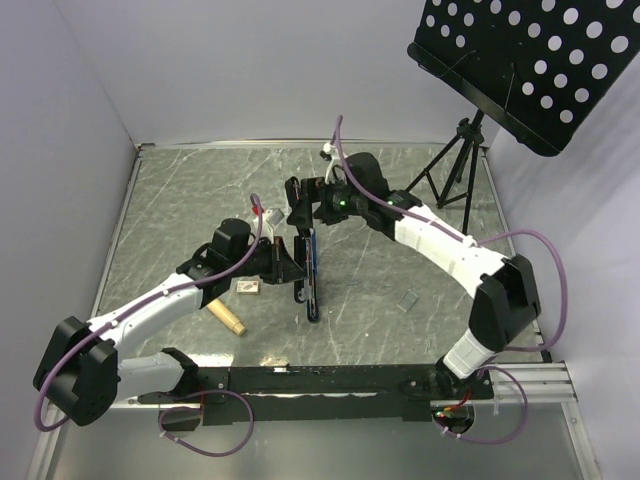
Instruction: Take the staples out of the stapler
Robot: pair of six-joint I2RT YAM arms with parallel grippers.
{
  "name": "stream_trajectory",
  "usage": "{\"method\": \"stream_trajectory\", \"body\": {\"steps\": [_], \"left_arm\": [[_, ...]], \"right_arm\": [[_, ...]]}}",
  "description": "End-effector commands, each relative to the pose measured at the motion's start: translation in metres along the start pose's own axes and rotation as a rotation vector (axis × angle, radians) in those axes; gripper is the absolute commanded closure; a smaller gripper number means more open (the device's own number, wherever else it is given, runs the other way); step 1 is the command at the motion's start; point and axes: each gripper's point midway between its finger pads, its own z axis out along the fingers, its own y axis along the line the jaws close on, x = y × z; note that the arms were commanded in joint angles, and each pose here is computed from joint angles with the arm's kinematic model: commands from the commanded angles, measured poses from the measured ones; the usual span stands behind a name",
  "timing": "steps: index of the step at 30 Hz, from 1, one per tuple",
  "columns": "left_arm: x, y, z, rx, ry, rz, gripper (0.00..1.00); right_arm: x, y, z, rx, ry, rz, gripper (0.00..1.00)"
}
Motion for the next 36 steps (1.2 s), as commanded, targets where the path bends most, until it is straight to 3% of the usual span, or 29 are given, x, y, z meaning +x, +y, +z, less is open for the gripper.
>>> {"method": "stream_trajectory", "body": {"steps": [1, 7, 11, 17, 25, 36], "left_arm": [[-0.047, -0.028, -0.005, 0.046, -0.135, 0.100, 0.99], [-0.058, -0.022, -0.006, -0.024, -0.156, 0.097, 0.99], [-0.070, 0.004, -0.011, -0.200, -0.179, 0.080, 0.99], [-0.080, 0.017, -0.015, -0.281, -0.214, 0.073, 0.99], [-0.096, 0.079, -0.037, -0.534, -0.242, -0.010, 0.99], [-0.101, 0.168, -0.063, -0.927, -0.136, -0.078, 0.99]], "right_arm": [[-0.030, 0.017, -0.034, -0.012, -0.090, -0.015, 0.02], [-0.024, 0.027, -0.047, -0.068, -0.088, -0.037, 0.07], [-0.014, 0.029, -0.051, -0.089, -0.080, -0.030, 0.13], [0.005, 0.020, -0.048, -0.086, -0.060, 0.005, 0.18], [0.029, 0.004, -0.061, -0.035, -0.067, 0.026, 0.16], [0.062, -0.006, -0.065, -0.044, -0.037, 0.046, 0.15]]}}
